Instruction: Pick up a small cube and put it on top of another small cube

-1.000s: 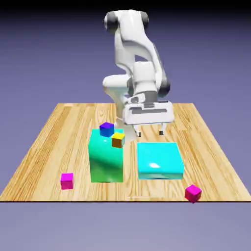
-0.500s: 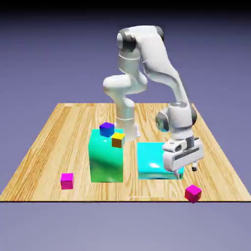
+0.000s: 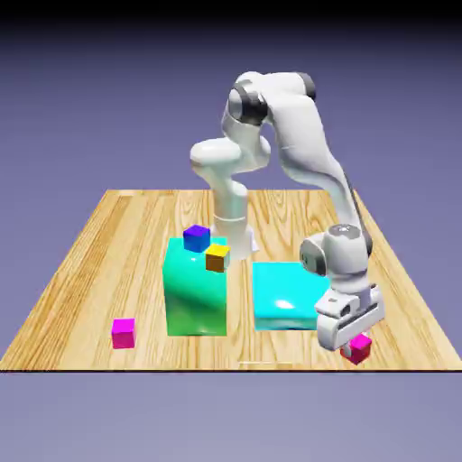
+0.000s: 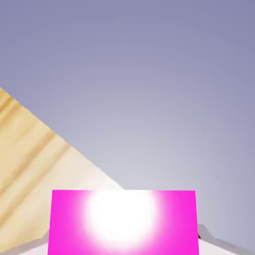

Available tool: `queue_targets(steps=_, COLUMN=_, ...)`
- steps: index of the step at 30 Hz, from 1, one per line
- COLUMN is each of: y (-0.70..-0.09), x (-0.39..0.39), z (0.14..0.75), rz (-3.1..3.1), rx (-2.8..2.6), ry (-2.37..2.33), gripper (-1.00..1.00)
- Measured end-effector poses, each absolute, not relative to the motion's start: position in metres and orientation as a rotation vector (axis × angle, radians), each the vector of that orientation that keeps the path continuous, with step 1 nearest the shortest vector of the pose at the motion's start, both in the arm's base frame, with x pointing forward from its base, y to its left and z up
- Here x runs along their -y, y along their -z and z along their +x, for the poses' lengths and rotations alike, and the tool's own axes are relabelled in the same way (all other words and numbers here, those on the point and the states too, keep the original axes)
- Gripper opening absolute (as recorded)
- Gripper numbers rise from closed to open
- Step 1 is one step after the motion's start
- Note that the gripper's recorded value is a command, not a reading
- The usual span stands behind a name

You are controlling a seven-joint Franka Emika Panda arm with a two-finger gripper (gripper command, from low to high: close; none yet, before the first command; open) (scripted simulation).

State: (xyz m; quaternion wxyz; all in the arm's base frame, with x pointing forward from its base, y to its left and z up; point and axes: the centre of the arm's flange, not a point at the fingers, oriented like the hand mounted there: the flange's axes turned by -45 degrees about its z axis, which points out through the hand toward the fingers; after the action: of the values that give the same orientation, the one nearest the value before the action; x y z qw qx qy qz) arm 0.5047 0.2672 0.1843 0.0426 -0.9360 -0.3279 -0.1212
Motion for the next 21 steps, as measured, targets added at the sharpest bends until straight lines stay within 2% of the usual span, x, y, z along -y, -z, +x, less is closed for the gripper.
queue_targets(steps=2, y=-0.189, x=-0.267, z=0.504, rz=-2.863, rx=1.003, ry=0.371, gripper=-1.0)
queue_targets(steps=6, y=-0.201, x=-0.15, z=0.553, rz=-2.988, rx=0.778, ry=0.385, gripper=-1.0)
queue_targets(steps=11, y=-0.221, x=-0.003, z=0.572, rz=-3.084, rx=0.59, ry=0.385, gripper=-1.0)
queue_targets(steps=17, y=-0.249, x=0.169, z=0.545, rz=-3.157, rx=0.349, ry=0.4, gripper=-1.0)
queue_targets(steps=21, y=-0.25, x=0.214, z=0.516, rz=-3.143, rx=0.385, ry=0.365, gripper=-1.0)
